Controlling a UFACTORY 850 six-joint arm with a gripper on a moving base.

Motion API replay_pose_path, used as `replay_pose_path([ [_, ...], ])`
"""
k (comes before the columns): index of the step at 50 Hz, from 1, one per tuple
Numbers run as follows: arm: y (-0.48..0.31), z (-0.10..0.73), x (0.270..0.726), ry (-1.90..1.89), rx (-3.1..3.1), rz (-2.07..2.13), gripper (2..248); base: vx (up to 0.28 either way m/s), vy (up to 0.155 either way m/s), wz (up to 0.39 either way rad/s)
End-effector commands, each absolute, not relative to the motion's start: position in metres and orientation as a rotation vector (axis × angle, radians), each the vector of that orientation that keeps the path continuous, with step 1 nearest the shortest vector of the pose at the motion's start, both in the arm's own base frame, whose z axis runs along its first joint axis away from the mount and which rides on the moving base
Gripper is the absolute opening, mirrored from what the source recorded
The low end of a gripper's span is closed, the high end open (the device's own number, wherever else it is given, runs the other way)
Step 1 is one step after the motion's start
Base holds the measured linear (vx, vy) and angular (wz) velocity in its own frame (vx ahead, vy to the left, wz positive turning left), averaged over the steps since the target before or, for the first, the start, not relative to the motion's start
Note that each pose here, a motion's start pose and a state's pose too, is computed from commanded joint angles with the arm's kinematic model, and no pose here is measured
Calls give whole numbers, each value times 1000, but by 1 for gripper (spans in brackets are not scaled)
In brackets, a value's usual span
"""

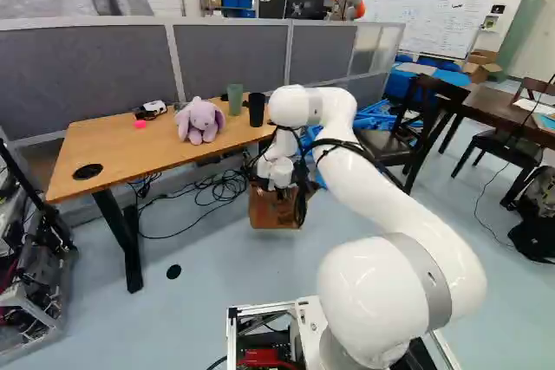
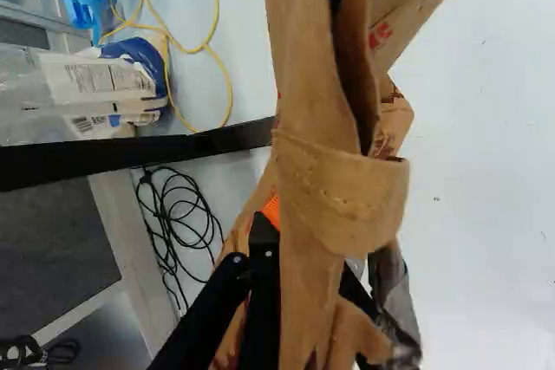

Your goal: Pick up the bag on the ground and place it on the table

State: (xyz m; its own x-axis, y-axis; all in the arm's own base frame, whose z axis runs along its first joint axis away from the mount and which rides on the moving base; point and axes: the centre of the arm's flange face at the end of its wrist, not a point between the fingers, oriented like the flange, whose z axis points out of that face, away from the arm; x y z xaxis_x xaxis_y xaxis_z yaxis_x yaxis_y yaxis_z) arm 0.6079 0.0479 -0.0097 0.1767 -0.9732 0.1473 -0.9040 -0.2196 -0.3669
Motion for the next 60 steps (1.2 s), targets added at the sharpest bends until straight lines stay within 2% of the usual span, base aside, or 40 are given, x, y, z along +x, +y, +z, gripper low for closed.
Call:
replay_pose_path([
  [60,47,78,600,1802,-2215,-567,21,0,0,0],
])
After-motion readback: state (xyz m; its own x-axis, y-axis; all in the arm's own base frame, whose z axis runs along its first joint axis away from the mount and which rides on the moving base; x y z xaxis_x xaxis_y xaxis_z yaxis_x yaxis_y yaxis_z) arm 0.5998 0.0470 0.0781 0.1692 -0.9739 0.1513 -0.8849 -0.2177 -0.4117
